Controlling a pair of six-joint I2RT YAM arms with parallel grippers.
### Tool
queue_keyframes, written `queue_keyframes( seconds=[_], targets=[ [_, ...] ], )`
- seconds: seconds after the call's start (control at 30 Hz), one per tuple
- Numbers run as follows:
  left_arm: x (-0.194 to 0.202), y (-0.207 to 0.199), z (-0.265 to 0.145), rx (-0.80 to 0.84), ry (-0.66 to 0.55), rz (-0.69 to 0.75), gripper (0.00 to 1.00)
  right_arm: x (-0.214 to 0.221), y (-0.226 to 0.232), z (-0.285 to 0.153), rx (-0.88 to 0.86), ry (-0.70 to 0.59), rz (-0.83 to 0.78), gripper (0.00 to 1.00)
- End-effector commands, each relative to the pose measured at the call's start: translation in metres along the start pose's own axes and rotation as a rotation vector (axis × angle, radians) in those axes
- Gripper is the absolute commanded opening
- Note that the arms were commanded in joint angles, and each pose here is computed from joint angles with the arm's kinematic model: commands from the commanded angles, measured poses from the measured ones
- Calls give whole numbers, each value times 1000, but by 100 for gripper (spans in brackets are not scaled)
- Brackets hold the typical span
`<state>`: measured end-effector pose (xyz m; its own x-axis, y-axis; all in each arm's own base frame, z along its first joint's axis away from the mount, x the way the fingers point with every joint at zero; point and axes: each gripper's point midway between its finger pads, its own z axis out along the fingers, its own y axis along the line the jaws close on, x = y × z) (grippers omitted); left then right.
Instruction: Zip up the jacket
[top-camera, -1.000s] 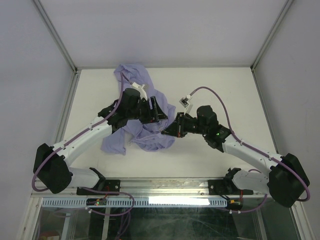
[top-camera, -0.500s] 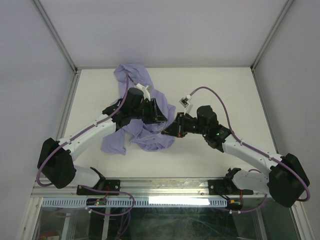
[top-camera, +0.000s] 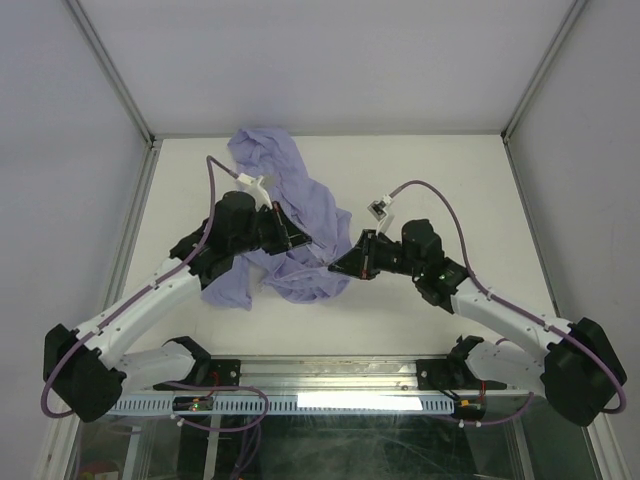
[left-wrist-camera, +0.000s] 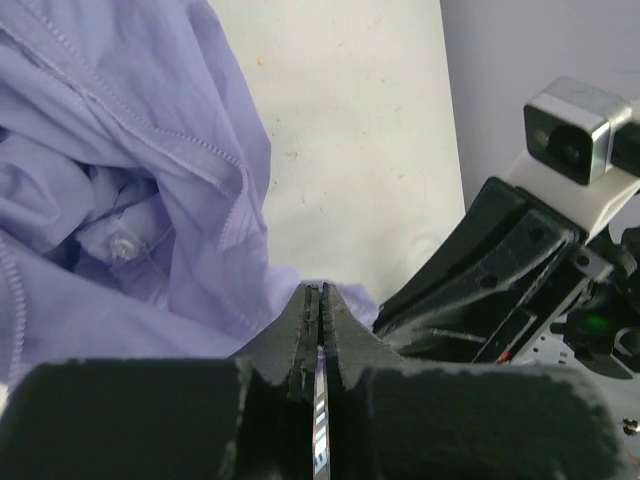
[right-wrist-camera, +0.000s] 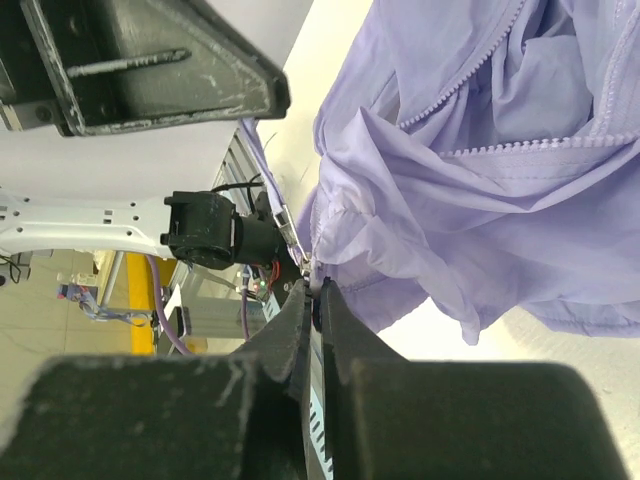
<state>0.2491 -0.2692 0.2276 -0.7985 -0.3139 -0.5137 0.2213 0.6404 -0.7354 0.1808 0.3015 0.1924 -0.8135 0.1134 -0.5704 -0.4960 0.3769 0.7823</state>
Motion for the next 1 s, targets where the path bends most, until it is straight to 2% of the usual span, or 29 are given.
queue_keyframes(
  seconds=[0.0, 0.33, 0.57, 0.63, 0.7, 0.97],
  targets=[
    [-16, 4, -19, -7, -129, -41, 0, -22, 20, -7, -74, -105, -19, 0],
    [-11, 48, -33, -157, -211, -90, 0, -36, 33, -23, -152, -183, -14, 0],
    [-22, 95, -37, -320, -284, -86, 0, -56, 35, -45, -145, -258, -20, 0],
    [-32, 113, -43, -392, -312, -73, 0, -67, 31, -58, -87, -282, -14, 0],
    [-50, 129, -54, -463, -356, -54, 0, -81, 22, -74, 7, -319, -74, 0],
    [-152, 152, -106, -661, -572, 36, 0, -152, 6, -141, 366, -475, -181, 0]
  ],
)
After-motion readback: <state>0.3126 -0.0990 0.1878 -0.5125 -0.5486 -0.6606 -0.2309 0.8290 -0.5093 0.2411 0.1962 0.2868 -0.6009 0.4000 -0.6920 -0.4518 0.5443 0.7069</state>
